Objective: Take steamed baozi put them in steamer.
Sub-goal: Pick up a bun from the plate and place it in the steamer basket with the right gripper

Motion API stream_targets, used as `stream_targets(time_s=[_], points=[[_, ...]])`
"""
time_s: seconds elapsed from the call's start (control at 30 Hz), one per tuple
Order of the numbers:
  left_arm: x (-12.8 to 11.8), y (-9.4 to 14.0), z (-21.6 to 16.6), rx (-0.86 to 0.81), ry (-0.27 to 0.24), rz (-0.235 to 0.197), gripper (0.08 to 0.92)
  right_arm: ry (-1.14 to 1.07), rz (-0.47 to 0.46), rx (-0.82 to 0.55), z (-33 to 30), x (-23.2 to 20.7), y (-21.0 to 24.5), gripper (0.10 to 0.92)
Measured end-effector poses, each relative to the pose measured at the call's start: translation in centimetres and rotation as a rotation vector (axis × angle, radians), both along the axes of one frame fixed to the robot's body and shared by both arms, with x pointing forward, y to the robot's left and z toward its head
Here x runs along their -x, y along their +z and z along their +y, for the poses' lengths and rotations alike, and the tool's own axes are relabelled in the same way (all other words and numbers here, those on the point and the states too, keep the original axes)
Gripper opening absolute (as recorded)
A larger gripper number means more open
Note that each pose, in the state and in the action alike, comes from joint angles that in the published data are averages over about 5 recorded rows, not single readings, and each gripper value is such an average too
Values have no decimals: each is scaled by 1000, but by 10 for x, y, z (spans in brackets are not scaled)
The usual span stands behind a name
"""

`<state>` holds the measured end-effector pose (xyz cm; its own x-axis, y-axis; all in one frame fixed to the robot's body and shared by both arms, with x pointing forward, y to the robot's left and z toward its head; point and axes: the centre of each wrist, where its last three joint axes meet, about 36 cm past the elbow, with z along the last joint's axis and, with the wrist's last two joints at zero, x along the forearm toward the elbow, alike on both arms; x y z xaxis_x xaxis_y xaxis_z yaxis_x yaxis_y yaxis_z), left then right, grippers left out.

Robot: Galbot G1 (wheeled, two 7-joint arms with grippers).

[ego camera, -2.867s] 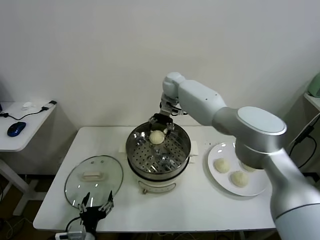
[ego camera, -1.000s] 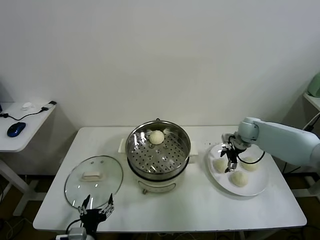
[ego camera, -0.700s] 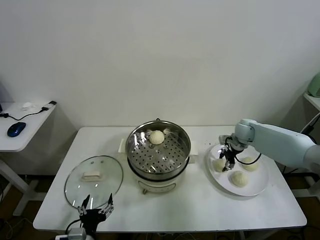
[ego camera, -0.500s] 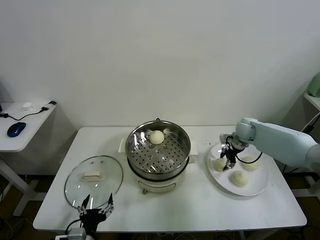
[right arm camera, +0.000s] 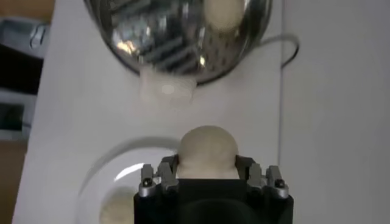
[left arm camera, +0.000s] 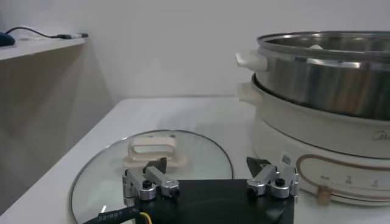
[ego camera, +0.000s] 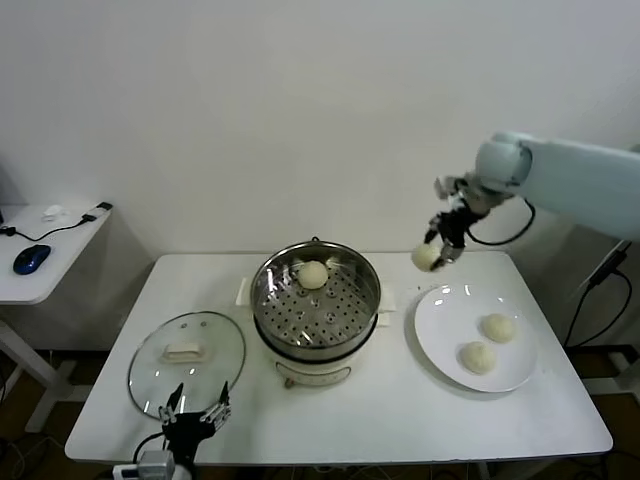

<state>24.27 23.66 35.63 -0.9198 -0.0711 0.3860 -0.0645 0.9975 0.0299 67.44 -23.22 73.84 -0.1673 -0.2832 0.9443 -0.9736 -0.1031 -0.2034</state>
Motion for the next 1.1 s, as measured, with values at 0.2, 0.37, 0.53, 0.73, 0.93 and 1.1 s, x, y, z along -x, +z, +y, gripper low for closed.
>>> stream_targets(time_s=[0.2, 0.37, 0.53, 0.73, 0.93, 1.1], points=[[-2, 2, -1, 1, -3, -9, 823, 74, 4, -44, 94, 23, 14, 636], [-2, 2, -2, 5, -6, -10, 823, 98, 17, -29, 155, 35, -12, 635], [-1, 1, -3, 6, -5, -10, 823, 98, 21, -4, 192, 36, -48, 634], [0, 1, -3, 5, -3, -9, 823, 83, 15, 20, 220, 28, -91, 632], [1, 0, -3, 8, -2, -9, 823, 68, 5, 35, 240, 22, -125, 636], [1, 1, -4, 12, 0, -12, 823, 58, 4, 36, 250, 19, -139, 667]])
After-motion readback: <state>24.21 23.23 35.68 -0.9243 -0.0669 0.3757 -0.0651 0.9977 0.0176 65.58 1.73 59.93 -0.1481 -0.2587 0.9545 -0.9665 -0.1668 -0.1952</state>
